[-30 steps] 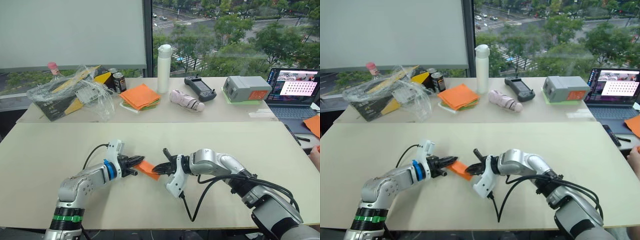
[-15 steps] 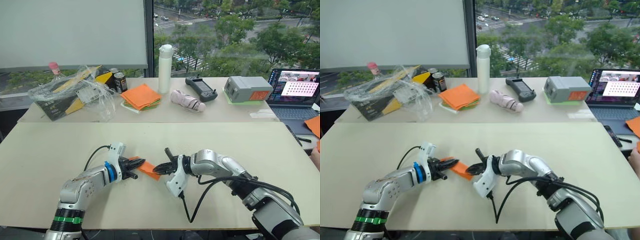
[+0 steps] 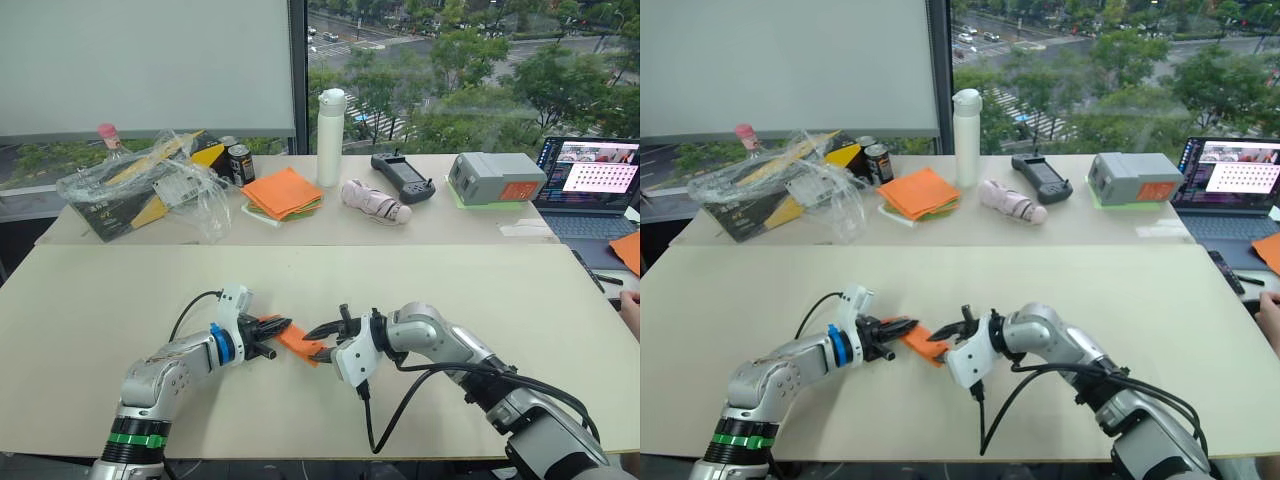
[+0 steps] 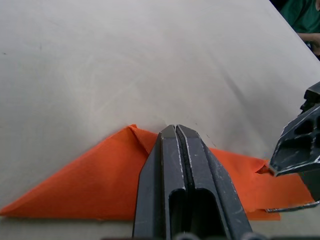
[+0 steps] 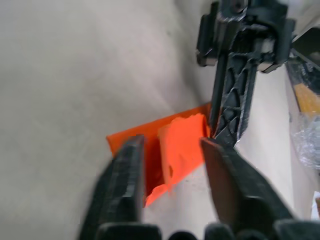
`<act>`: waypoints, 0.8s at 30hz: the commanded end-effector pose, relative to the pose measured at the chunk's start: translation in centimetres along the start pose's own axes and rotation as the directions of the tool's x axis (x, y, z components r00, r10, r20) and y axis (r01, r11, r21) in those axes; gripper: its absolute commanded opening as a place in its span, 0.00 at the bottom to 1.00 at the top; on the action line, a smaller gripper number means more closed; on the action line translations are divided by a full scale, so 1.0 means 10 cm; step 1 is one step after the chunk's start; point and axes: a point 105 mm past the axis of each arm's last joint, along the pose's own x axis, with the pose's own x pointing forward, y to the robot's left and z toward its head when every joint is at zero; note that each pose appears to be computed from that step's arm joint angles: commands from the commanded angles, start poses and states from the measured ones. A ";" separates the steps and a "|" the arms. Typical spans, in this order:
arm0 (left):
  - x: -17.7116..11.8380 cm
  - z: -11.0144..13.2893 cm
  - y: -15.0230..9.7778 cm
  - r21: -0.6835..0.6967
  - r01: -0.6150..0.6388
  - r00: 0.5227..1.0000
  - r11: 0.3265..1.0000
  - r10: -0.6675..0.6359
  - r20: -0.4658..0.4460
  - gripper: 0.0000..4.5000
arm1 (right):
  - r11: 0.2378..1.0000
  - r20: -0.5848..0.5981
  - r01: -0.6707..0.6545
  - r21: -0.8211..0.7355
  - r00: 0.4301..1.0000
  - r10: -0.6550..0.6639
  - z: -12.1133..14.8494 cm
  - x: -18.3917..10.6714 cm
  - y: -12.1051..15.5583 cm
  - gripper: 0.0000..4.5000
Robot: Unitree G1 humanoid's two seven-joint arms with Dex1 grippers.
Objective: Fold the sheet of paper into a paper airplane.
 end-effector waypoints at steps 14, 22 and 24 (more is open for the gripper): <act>-0.03 -0.05 0.06 -0.007 -0.034 0.999 0.999 0.034 -0.019 0.00 | 0.845 0.141 0.079 0.529 0.974 -0.179 0.23 -0.18 -0.25 0.25; -0.03 -0.05 0.06 -0.005 -0.032 0.999 0.999 0.032 -0.019 0.00 | 0.715 0.032 0.160 0.681 0.968 -0.247 0.05 -0.13 -0.31 0.02; -0.03 -0.05 0.05 -0.004 -0.030 0.999 1.000 0.030 -0.019 0.00 | 0.696 -0.007 0.183 0.695 0.969 -0.248 -0.02 -0.11 -0.29 0.02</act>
